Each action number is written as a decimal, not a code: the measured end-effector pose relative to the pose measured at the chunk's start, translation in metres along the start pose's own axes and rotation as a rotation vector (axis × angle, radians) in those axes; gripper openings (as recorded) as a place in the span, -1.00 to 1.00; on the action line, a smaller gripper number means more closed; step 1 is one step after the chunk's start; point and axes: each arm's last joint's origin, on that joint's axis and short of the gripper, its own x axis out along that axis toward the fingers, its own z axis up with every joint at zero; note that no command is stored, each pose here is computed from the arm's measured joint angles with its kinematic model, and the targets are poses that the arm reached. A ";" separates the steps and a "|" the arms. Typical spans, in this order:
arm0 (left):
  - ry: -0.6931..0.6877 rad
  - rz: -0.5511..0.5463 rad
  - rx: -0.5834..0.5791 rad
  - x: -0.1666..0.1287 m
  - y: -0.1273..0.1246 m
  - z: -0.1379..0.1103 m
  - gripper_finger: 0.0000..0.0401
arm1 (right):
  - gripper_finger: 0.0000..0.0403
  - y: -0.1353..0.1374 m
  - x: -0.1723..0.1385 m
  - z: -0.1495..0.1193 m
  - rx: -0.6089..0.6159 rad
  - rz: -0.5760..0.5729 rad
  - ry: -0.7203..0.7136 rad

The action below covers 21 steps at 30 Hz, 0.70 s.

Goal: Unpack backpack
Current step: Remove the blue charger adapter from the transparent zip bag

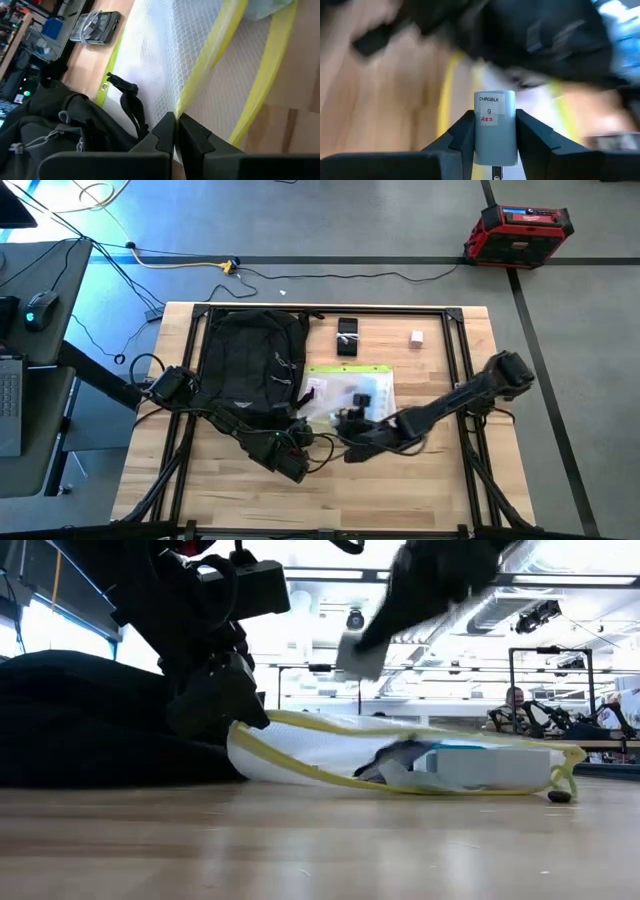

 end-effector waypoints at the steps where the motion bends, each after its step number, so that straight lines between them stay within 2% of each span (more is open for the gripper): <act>1: 0.001 -0.003 -0.001 0.000 0.000 0.000 -1.00 | -0.53 -0.004 -0.010 0.003 0.017 -0.038 -0.021; 4: 0.006 -0.016 -0.005 0.000 -0.001 0.000 -1.00 | -0.55 -0.019 -0.028 0.001 0.067 -0.150 -0.016; 6: 0.008 -0.023 -0.007 0.000 -0.001 0.000 -1.00 | -0.55 -0.032 -0.029 -0.011 0.100 -0.244 0.021; 12: 0.008 -0.037 -0.020 -0.001 -0.002 0.001 -1.00 | -0.55 -0.086 0.010 -0.092 0.293 -0.586 0.233; 16: 0.008 -0.038 -0.015 -0.001 -0.002 0.001 -1.00 | -0.55 -0.130 0.033 -0.140 0.433 -0.694 0.458; 21: 0.007 -0.039 -0.009 -0.001 -0.002 0.001 -1.00 | -0.55 -0.176 0.044 -0.184 0.557 -0.801 0.661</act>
